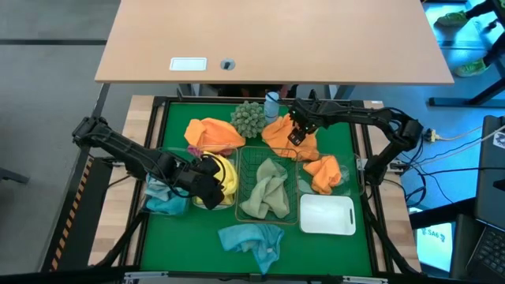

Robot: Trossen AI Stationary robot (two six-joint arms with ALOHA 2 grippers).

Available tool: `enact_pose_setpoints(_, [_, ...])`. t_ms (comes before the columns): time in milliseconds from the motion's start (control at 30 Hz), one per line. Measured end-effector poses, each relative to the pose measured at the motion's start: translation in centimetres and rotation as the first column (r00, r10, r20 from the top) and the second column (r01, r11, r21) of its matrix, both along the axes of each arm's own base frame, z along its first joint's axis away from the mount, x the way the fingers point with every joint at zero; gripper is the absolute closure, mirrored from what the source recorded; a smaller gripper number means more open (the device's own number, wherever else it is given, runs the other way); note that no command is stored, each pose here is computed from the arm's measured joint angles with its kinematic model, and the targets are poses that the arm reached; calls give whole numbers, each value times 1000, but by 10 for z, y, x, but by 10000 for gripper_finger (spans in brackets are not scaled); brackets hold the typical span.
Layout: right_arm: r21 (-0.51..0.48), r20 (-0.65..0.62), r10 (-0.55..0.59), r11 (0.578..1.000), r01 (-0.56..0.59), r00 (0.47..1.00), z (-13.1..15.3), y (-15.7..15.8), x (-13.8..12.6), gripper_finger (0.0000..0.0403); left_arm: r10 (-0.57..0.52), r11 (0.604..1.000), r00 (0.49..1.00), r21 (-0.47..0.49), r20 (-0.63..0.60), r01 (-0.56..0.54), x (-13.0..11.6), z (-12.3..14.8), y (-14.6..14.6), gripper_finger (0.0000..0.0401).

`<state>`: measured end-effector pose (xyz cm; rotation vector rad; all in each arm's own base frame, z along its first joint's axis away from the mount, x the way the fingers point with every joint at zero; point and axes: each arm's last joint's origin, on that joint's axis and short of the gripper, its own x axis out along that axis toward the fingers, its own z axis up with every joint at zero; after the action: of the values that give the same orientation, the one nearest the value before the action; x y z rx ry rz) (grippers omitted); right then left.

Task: Sort microfiber towel by color & place in baskets
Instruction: Put the top right orange microfiber cloth into the right transparent bin

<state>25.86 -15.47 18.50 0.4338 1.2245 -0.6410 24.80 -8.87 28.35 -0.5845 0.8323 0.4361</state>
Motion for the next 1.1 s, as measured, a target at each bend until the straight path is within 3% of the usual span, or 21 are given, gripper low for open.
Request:
enact_pose_setpoints(267, [23,13,8,1000,-8,1000,0,1,0,195,0,1000,1000,0,0,0,0,0,0,285])
enact_pose_setpoints(733, [29,3,9,1000,-9,1000,0,1,-1,388,-1,1000,1000,-8,17,1,1,1,-1,285])
enact_pose_setpoints(1100, [23,-1,34,999,-34,999,13,6,-9,399,-1,1000,1000,-9,19,1,2,1,-1,285])
